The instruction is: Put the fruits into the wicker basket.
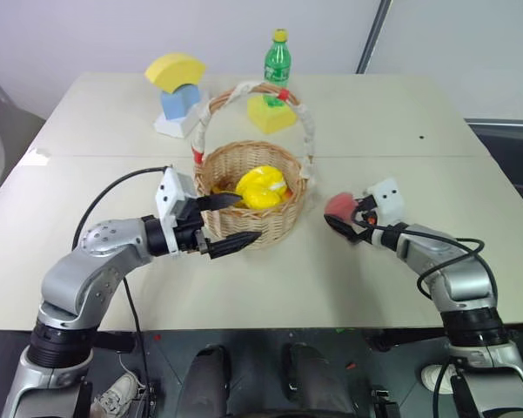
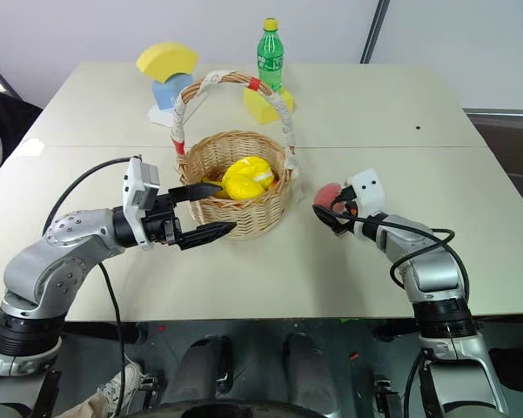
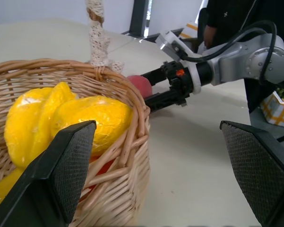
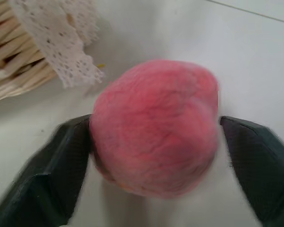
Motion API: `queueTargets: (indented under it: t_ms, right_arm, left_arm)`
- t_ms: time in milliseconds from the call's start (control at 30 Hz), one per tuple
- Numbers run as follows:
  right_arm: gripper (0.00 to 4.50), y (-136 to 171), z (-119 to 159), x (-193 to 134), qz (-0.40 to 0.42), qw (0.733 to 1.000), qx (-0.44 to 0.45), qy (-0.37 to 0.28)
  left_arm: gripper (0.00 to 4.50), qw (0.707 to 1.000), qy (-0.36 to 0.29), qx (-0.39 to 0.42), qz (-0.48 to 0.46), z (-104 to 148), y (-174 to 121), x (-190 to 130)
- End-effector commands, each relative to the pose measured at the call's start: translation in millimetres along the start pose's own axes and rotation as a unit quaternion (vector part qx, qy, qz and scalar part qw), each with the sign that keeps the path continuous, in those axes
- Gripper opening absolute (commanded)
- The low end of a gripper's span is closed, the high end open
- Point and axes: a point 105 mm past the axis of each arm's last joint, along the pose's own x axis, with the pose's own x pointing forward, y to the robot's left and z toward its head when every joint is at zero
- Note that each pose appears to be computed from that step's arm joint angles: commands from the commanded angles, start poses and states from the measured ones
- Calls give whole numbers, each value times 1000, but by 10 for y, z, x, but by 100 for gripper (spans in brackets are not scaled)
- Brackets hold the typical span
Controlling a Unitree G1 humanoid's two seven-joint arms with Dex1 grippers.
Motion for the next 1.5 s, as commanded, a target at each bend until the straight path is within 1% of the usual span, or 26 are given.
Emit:
queueTargets:
  t_ms: [33,133,200,300,367,433,500,567,667,767,833,867,900,933,1033,1133,1167,1233,1333,1433,1467,1500]
  right_arm:
    - [247,-2,269,-63,5,998,-29,-47]
    - [247,115,453,-236,41,992,-92,-71]
    - [247,301,576,-376,97,983,-128,-91]
    - [247,694,828,-594,200,961,-137,-136]
    - [247,903,980,-640,241,948,-134,-158]
    - [247,1053,1093,-620,261,940,-137,-172]
    - [247,1186,1197,-429,249,941,-144,-178]
    - [247,1286,1334,-167,221,948,-125,-190]
    - [247,1300,1393,92,183,961,-96,-181]
    - [247,1327,1410,202,176,963,-95,-179]
    - [339,1345,1416,220,178,962,-102,-180]
    - [367,1363,1428,209,182,960,-105,-183]
    - [415,1378,1443,193,186,958,-109,-188]
    - [447,1392,1471,156,191,954,-117,-197]
    - [447,1392,1540,-3,209,943,-137,-222]
    - [447,1340,1498,-380,262,922,-150,-242]
    - [447,1312,1458,-467,274,921,-144,-238]
    - [447,1157,1386,-544,264,931,-107,-228]
    - [447,886,1322,-479,206,952,-68,-218]
    - [447,737,1296,-353,160,962,-51,-214]
    - [447,699,1278,-287,145,966,-47,-211]
    - [447,634,1270,-146,120,969,-35,-212]
  left_arm:
    - [450,999,-16,36,1,115,-42,-24]
    - [450,998,-34,53,32,150,60,-120]
    - [450,994,-58,60,67,194,178,-189]
    - [450,992,-68,56,94,165,262,-283]
    - [450,991,-67,52,107,123,289,-336]
    - [450,990,-68,47,116,98,300,-377]
    - [450,989,-71,39,123,77,288,-414]
    - [450,989,-69,35,125,48,256,-433]
    - [450,989,-68,36,127,37,221,-434]
    - [450,988,-73,35,130,53,204,-425]
    - [450,988,-75,35,130,56,185,-410]
    - [450,988,-76,35,130,64,175,-401]
    - [450,988,-79,35,130,71,166,-391]
    - [450,988,-80,35,129,76,159,-383]
    - [450,988,-82,34,128,81,151,-362]
    - [450,988,-86,34,121,100,146,-331]
    - [450,989,-87,34,119,102,146,-321]
    - [450,989,-88,34,113,104,143,-301]
    - [450,990,-89,33,104,109,132,-266]
    - [450,990,-90,33,101,117,130,-249]
    - [450,990,-91,33,101,121,132,-245]
    - [450,990,-91,34,100,127,129,-240]
